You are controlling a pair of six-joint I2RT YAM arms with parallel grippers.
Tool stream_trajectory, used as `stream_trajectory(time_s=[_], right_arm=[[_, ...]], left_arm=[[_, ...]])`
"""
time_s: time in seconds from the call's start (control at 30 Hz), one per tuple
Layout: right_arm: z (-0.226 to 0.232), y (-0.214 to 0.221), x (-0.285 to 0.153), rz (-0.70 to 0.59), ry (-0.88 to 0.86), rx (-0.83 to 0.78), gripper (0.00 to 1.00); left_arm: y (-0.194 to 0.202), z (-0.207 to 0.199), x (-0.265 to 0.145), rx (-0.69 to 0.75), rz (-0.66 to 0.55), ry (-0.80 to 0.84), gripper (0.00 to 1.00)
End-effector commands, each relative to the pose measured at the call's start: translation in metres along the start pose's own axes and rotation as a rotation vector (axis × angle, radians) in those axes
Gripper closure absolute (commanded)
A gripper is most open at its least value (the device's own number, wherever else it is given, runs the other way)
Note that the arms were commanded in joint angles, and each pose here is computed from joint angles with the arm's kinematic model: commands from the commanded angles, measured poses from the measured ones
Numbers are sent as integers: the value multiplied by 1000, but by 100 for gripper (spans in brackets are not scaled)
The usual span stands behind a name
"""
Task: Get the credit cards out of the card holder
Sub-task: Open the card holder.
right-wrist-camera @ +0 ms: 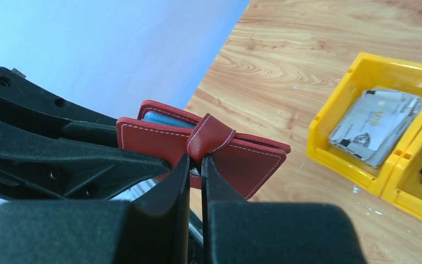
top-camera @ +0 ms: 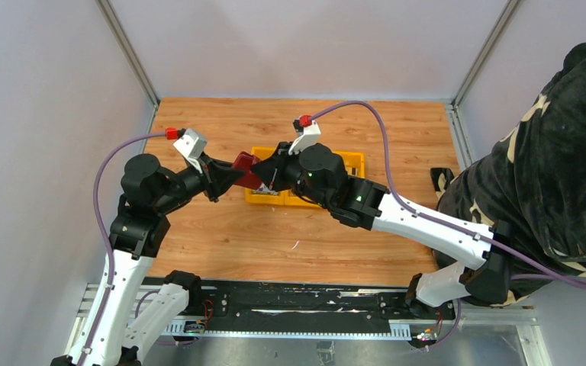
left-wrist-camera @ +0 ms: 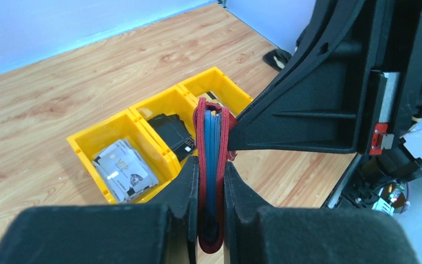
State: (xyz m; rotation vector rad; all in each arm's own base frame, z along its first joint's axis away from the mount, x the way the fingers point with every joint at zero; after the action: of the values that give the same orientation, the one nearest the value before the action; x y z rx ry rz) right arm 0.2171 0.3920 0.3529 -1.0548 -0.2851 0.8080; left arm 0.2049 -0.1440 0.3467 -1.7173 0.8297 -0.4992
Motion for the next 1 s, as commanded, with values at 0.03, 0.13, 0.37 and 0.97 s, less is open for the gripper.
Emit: stream_trajectory(time_s=[0.03,0.13,0.37,0.97], right_arm=[[-58,4,-4,14,113,42,100],[-54,-1,-8,9,59,56,100],[-37,-4,-20,67,-137,75,100],[-1,-14,-108,-174,-668,-342,22]], left_arm=[[-39,-26,-19,167,-107,60,100],[-38,-27,-20,191,-102,68,100],[-37,-30,-25,278,-92,87,100],[-66,-83,-33,126,-104,339,100]])
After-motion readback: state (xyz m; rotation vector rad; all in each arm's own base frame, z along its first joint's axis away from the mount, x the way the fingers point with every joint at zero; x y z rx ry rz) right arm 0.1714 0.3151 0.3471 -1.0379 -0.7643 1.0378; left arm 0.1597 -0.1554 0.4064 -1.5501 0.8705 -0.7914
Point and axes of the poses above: each gripper's point midway between its finger pads, its own x axis out along the fingers, its own z axis along the line the jaws close on, y = z × x, the point moved 2 cm from there along -x, back along the fingers, and after that the axes turned 6 degrees about -x, right-handed, at the moved point
